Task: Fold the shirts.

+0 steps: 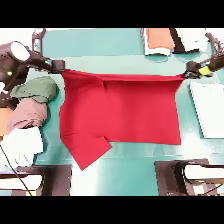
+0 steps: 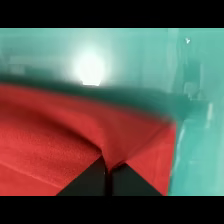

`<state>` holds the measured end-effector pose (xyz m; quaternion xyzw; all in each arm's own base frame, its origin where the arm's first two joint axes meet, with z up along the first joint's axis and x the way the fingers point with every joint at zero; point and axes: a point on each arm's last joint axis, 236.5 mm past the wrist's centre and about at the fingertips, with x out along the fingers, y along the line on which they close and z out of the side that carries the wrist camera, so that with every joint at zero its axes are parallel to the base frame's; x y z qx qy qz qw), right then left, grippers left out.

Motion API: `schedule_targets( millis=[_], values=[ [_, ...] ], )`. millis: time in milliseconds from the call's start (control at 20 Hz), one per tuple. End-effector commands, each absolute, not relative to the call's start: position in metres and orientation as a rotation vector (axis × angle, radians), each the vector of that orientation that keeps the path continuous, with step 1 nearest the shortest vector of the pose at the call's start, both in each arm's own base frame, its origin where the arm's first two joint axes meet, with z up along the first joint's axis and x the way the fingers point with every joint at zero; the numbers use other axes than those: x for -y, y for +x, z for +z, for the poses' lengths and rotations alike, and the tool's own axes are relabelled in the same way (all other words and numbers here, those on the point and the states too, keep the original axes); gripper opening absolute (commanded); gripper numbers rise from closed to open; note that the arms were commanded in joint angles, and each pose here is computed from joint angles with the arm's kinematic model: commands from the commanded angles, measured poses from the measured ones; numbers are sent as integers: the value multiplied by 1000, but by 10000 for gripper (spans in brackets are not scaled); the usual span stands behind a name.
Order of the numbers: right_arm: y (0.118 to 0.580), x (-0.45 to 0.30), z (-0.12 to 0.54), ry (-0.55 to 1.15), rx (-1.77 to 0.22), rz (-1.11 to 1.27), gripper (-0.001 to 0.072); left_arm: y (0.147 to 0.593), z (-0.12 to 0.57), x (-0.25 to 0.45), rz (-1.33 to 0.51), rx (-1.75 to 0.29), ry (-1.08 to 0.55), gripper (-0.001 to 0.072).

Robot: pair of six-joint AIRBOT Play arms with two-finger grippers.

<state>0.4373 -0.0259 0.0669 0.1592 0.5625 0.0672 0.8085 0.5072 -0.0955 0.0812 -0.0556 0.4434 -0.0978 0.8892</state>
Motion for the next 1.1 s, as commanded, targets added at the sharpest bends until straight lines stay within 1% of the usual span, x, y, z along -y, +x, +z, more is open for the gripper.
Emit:
schedule_targets(
  millis=[0,100,200,250,450,650,700,750,800,850,950,1050],
  values=[
    [477,21,42,415,-1165,162,16,541,66,95,-196,-827,-109,28],
    [481,22,52,394,-1166,173,15,531,68,97,-224,-882,-72,28],
    [465,30,50,331,-1222,161,16,499,51,97,-282,-1033,18,28],
    [453,36,45,298,-1260,138,15,482,38,94,-288,-1116,34,28],
    [412,34,20,289,-1310,110,16,439,-15,91,-277,-1303,5,28],
    [380,26,-14,321,-1368,100,18,428,-39,90,-256,-1337,-20,29],
    [373,22,-22,336,-1390,103,44,429,-39,90,-256,-1333,-20,46],
    [369,19,-28,352,-1402,108,215,429,-38,89,-255,-1330,-19,348],
    [369,17,-30,364,-1399,109,330,428,-36,89,-254,-1333,-22,552],
    [371,18,-30,362,-1393,108,336,425,-32,89,-248,-1336,-30,539],
    [370,17,-17,353,-1381,116,336,413,-15,86,-240,-1348,-25,540],
    [361,14,3,337,-1361,128,336,383,3,81,-221,-1367,-32,540]
  ],
)
